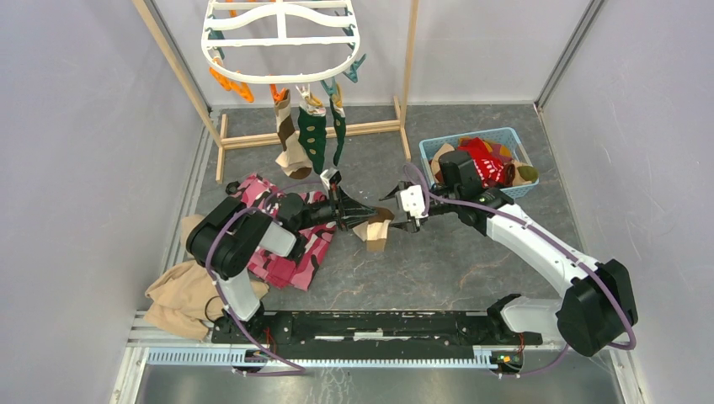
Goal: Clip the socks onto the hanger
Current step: Pick up the sock from the bin.
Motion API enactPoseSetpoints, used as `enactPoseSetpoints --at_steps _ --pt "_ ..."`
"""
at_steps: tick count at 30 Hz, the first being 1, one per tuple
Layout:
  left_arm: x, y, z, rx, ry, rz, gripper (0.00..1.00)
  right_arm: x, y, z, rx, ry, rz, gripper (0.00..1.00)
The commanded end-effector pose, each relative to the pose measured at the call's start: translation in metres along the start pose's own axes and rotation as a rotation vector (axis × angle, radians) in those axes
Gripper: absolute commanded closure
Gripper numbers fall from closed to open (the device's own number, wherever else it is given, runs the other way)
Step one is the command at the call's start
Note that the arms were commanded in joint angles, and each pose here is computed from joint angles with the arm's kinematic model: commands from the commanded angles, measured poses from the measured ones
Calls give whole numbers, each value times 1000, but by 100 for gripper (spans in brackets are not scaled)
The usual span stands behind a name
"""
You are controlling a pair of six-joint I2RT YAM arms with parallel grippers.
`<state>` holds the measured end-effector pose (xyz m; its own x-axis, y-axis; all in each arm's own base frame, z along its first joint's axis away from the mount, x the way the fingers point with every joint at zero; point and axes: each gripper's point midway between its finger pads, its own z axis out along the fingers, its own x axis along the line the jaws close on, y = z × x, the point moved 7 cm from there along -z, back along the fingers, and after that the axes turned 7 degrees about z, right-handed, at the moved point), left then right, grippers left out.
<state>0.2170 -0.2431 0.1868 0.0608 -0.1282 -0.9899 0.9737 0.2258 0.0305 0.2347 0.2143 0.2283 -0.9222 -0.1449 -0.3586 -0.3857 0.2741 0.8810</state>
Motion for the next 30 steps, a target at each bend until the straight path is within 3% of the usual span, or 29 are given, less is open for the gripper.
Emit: enactPoseSetpoints --at_steps 1,5,8,9,13,18,26,30 --pt "-24 -3 -2 22 -157 150 97 -3 17 -1 -60 15 -17 41" --pt "-20 -1 -1 12 -148 138 96 1 15 0 -68 43 -13 65" --pt "-20 0 -2 2 -147 140 93 3 14 1 -72 69 4 96" --pt "-19 0 -3 -5 -146 142 92 3 14 2 -72 76 9 100" --pt "-20 -1 -10 -42 -142 174 81 4 17 1 -67 95 61 100" --pt "-19 -8 -31 -109 -127 311 56 2 26 -9 -78 67 194 100" --pt "-1 -21 -55 -208 56 684 33 -9 22 -41 -150 -23 415 100" --pt "-12 -18 -63 -287 200 974 18 -6 14 -40 -146 -23 464 100"
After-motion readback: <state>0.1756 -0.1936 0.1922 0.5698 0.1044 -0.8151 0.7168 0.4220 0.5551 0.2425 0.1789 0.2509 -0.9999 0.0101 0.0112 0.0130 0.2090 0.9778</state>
